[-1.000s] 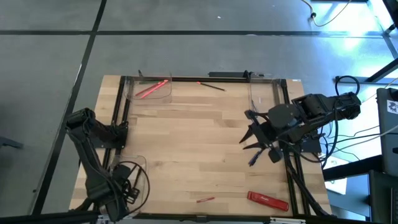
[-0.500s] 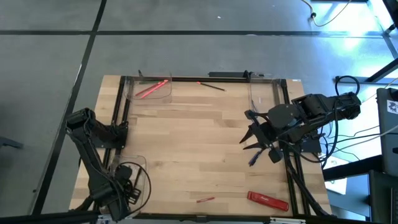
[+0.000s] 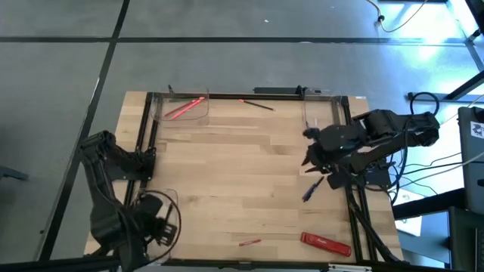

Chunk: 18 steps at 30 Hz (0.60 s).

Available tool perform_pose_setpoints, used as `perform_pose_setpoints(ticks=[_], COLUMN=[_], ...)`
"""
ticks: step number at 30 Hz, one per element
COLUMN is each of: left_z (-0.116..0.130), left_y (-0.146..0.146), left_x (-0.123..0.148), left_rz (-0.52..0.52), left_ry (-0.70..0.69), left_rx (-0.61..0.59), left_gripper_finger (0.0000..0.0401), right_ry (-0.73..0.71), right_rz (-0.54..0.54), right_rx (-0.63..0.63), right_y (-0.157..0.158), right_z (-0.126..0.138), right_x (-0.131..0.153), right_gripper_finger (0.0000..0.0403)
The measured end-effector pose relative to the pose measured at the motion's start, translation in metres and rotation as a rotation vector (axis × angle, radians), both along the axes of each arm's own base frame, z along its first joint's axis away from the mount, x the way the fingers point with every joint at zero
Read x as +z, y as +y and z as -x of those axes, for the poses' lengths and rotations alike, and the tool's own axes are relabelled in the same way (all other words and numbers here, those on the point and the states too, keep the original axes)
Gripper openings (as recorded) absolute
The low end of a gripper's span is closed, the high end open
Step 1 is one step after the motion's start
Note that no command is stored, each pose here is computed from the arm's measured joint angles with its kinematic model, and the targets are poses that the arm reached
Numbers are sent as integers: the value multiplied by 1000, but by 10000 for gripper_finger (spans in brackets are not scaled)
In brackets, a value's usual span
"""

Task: Sort crayons/erasers/pens/pencils in bins
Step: Put the black pen into the bottom left transparent bin

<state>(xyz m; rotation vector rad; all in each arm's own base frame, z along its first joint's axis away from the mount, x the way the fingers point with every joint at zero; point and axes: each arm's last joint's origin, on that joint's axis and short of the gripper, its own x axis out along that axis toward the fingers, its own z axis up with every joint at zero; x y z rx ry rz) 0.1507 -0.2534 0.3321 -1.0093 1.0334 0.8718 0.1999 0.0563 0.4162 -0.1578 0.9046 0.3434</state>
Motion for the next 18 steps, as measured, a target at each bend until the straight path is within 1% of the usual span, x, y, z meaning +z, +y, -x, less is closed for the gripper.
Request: perform_pose_setpoints(ticks=[3,6,9,11,16,18], left_z=[-10,-22,-36,-44,-60,-64], left_y=[7,16,26,32,42,45], left_x=[16,23,24,24,25,25], left_rz=[-119,-238,-310,-338,-372,-382], left_ry=[-198,-276,-265,-247,-232,-229], left_rx=[-60,-129,-183,-208,-258,-272], left_gripper_finger=[84,84,84,84,84,84], right_ry=[120,250,376,425,453,459], right_rz=[-5,-24,-33,-8,42,55], right_rx=[-52,-70,-34,6,120,146], right_y=[-2,-1,2,6,16,20], right_z=[1,1,3,4,6,9], right_x=[-17,-46,-81,-103,-151,-167], right_gripper_finger=[108,108,108,108,108,108])
